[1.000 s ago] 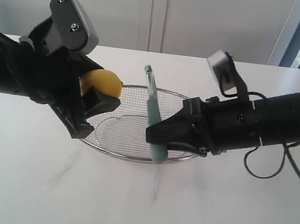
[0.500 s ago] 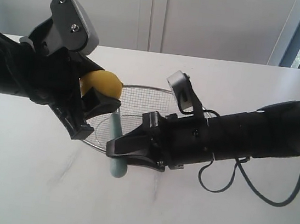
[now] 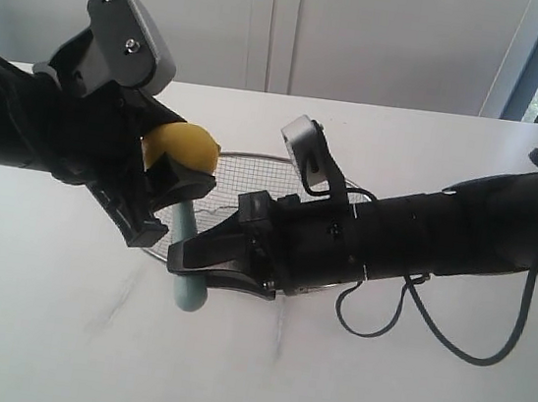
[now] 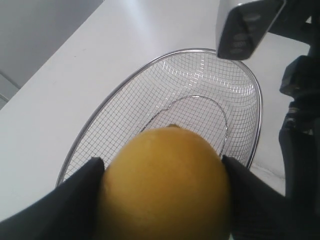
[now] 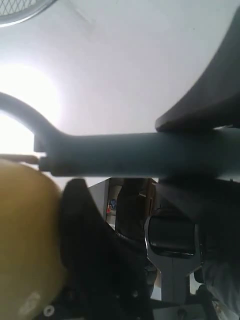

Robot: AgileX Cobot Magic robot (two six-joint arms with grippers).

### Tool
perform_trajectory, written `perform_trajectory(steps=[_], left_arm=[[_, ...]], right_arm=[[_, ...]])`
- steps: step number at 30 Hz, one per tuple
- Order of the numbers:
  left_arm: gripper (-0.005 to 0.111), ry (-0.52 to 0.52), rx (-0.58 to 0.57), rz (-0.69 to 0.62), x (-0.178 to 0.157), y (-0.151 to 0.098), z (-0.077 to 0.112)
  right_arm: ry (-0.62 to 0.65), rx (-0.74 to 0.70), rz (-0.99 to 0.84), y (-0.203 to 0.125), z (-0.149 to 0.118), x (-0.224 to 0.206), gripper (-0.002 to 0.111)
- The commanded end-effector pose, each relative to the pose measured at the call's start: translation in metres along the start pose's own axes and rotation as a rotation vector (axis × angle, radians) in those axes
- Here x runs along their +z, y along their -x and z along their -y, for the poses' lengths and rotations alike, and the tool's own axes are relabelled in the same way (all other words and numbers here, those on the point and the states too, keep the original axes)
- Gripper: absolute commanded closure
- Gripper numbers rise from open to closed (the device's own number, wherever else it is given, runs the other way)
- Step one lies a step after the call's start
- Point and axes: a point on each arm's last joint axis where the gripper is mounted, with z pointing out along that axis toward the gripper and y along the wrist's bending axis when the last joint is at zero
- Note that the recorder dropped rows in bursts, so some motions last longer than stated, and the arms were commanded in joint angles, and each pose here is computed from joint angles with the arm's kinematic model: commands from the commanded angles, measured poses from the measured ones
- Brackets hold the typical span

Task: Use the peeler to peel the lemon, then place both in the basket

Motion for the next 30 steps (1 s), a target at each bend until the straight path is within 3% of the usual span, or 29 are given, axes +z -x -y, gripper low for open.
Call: perform_trajectory(steps=[1, 12, 30], left_arm=[[0.107, -0.007, -0.013, 0.021, -0.004, 0.005, 0.001], [0.107, 0.02, 0.003, 0.08, -0.023, 0.015, 0.001], [0.107, 0.02, 0.003, 0.08, -0.023, 0.015, 0.001]], right_arm=[[0.047, -0.02, -0.005, 0.001, -0.006, 0.001, 0.108], [0.069, -0.011, 0.014, 0.005, -0.004, -0.01, 0.108], [0.064, -0.019, 0.064, 0.012, 0.003, -0.026, 0.108]])
